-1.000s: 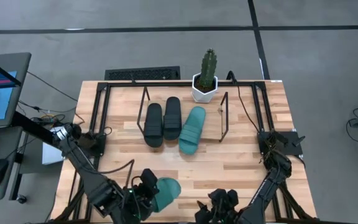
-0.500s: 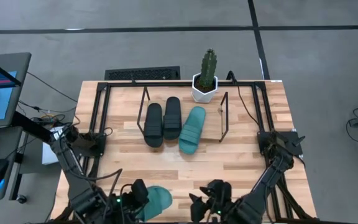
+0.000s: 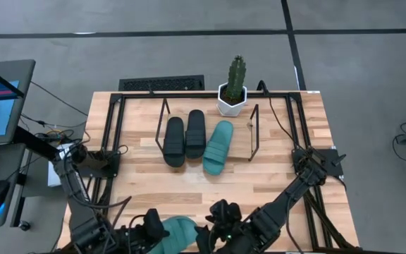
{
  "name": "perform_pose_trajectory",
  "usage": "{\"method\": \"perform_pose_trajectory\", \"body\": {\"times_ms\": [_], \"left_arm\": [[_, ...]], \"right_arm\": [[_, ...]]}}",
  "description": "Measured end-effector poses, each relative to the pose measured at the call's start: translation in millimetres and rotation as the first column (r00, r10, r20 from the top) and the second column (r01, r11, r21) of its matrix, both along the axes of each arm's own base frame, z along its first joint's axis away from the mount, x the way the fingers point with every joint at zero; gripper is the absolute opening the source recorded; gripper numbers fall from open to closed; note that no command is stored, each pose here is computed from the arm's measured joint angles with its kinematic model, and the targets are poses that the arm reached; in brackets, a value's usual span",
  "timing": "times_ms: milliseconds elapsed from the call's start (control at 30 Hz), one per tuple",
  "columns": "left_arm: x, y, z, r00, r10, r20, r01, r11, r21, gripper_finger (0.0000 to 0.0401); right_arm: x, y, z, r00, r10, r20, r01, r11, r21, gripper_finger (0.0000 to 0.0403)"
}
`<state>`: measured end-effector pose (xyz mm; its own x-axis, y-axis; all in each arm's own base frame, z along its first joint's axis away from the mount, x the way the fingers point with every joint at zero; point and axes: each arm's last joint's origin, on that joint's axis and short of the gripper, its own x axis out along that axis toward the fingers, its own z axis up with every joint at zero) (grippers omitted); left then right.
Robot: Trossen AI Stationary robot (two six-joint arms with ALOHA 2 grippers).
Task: Pick and place slides into the shelf
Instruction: Put the green slipper on the shelf
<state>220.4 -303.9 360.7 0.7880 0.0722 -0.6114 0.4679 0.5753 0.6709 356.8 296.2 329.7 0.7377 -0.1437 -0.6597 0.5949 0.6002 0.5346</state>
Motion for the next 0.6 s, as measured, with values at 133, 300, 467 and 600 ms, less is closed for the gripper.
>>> {"method": "perform_pose_trajectory", "body": {"times_ms": [133,300,467,600], "left_arm": [[-5,-3,7,0.999,0.001,0.039,-0.001,1.000,-0.003,0.0000],[-9,-5,11,0.997,-0.003,0.073,0.001,1.000,0.020,0.0000],[-11,-6,11,0.997,-0.007,0.078,0.005,1.000,0.028,0.0000],[-12,-6,12,0.995,-0.003,0.097,-0.002,0.999,0.048,0.0000]], "right_arm": [[6,1,3,0.998,0.060,0.021,-0.060,0.998,0.018,0.0253],[16,1,9,0.990,0.116,0.085,-0.118,0.993,0.022,0.0253],[26,-4,3,0.985,0.159,0.063,-0.161,0.986,0.029,0.0253],[31,-6,-7,0.984,0.170,0.048,-0.172,0.984,0.047,0.0253]]}}
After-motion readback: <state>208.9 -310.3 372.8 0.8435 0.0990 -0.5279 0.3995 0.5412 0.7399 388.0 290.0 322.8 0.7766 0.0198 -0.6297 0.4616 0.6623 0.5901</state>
